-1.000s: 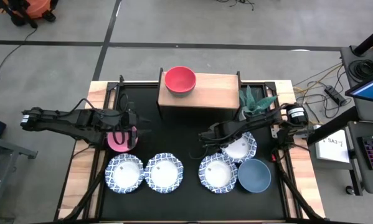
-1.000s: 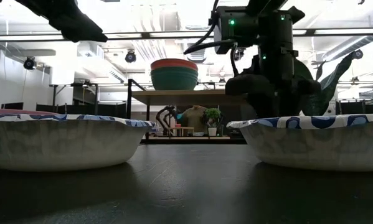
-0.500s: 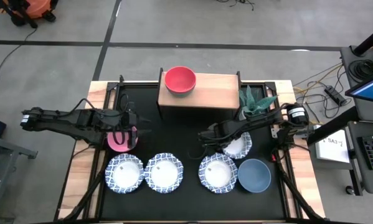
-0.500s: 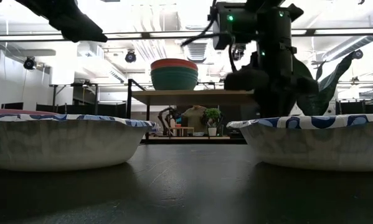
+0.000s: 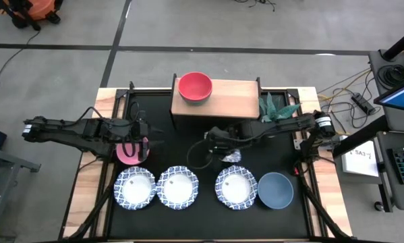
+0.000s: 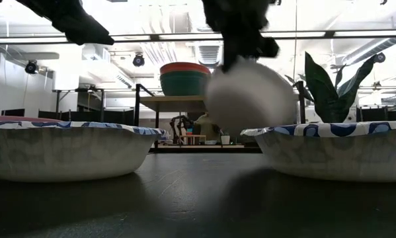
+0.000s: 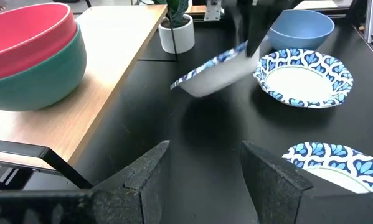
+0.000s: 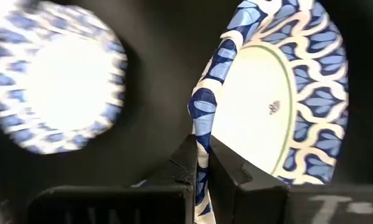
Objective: Place and stack bowls onto a shelf
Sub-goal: Put the white with blue patterned bowl on the shelf
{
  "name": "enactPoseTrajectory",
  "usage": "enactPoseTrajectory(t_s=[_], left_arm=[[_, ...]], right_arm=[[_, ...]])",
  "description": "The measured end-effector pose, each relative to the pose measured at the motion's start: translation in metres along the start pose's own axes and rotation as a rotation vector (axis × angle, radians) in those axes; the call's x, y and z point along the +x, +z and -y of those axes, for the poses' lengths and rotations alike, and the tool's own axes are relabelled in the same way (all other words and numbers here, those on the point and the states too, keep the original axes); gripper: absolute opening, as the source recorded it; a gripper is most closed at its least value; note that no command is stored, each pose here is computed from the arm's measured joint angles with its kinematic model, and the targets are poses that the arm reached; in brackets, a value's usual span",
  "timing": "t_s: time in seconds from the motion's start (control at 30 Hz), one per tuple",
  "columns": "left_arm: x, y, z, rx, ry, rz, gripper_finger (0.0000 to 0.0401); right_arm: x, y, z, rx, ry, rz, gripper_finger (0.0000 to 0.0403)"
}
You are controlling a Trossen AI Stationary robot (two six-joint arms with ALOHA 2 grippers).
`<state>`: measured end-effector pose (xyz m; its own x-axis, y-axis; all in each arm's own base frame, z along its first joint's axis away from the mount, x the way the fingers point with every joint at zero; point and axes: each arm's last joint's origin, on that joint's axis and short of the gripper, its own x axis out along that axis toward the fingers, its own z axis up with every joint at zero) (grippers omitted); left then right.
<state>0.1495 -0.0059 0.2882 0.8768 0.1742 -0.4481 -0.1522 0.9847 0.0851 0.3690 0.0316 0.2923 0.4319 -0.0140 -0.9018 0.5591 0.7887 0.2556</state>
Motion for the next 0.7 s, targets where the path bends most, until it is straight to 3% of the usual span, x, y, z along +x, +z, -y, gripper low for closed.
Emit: enactPoseTrajectory(t_s=[0.23, 0.37, 0.5, 0.7], left_arm=[[0.0, 0.0, 0.0, 0.0, 0.0, 0.0, 0.0176], [0.0, 0.0, 0.0, 0.0, 0.0, 0.0, 0.0176], [0.0, 0.0, 0.0, 0.001, 0.0, 0.0, 0.0176], [0.0, 0.0, 0.0, 0.001, 0.0, 0.0, 0.0176]], right_arm=[[-0.053, 0.016, -0.031, -0.271, 0.1, 0.179, 0.0013], [-0.085, 0.019, -0.044, -0.429, 0.079, 0.296, 0.0013], [-0.113, 0.02, -0.046, -0.539, -0.049, 0.391, 0.0013], [-0.134, 0.021, -0.021, -0.557, -0.381, 0.383, 0.0013]])
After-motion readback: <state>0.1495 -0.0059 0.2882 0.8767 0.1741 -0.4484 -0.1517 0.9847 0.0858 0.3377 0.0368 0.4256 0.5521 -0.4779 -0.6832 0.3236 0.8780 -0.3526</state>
